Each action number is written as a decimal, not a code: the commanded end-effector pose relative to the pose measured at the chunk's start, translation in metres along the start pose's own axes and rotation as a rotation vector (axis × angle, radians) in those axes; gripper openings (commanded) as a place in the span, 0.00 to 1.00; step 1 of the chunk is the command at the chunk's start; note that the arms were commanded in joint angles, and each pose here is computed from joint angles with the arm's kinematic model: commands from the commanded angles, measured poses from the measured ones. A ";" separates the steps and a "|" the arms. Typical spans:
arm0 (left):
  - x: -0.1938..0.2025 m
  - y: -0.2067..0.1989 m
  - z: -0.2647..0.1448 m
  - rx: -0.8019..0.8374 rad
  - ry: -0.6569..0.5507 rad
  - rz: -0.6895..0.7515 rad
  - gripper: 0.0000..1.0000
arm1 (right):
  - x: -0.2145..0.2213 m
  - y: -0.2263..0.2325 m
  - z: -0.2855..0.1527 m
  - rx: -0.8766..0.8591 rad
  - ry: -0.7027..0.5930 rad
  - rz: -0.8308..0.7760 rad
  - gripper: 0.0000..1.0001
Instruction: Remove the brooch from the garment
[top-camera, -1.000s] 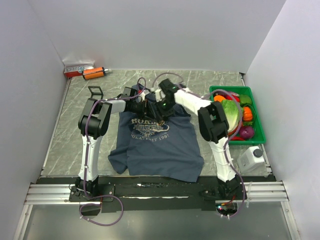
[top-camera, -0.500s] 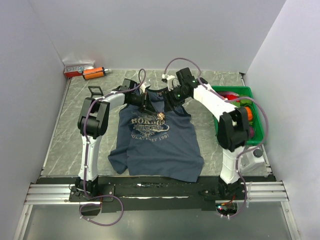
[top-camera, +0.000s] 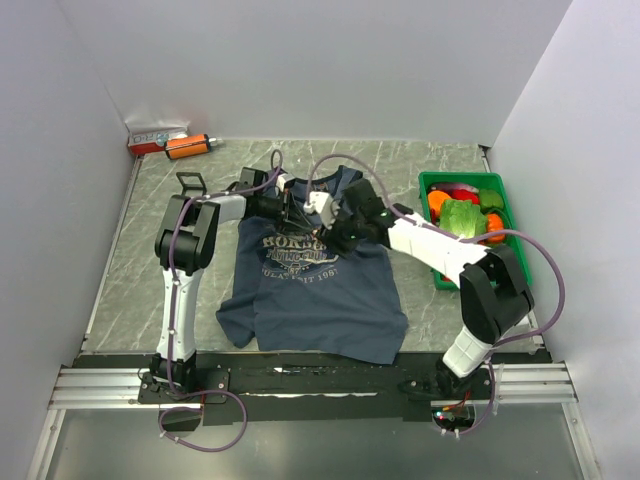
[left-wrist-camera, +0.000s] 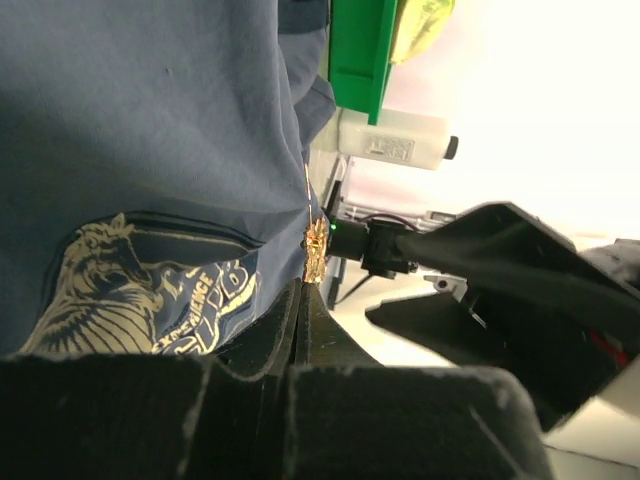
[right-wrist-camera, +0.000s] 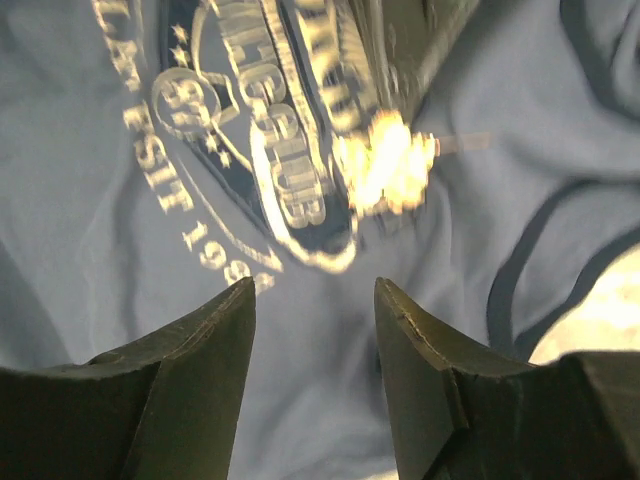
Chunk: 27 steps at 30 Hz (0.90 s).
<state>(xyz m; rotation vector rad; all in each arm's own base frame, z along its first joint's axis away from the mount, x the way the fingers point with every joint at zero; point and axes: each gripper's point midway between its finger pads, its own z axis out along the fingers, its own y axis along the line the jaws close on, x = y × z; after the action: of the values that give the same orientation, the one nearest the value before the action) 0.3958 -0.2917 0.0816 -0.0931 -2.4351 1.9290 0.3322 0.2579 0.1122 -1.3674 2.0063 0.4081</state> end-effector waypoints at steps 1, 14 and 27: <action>0.008 -0.020 -0.003 0.053 0.036 0.018 0.01 | -0.044 -0.026 -0.005 0.141 -0.118 -0.114 0.58; 0.040 -0.012 -0.030 -0.235 0.000 0.198 0.01 | -0.040 -0.060 -0.010 0.219 -0.092 0.149 0.58; 0.031 -0.035 -0.066 -0.348 -0.002 0.410 0.01 | -0.057 -0.080 -0.066 0.162 -0.190 0.357 0.61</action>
<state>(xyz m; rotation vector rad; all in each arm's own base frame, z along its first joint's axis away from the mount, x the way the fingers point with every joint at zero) 0.3502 -0.2456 0.0958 -0.4647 -2.8324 1.5536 0.3810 0.2366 0.1619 -0.9915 2.0715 0.3577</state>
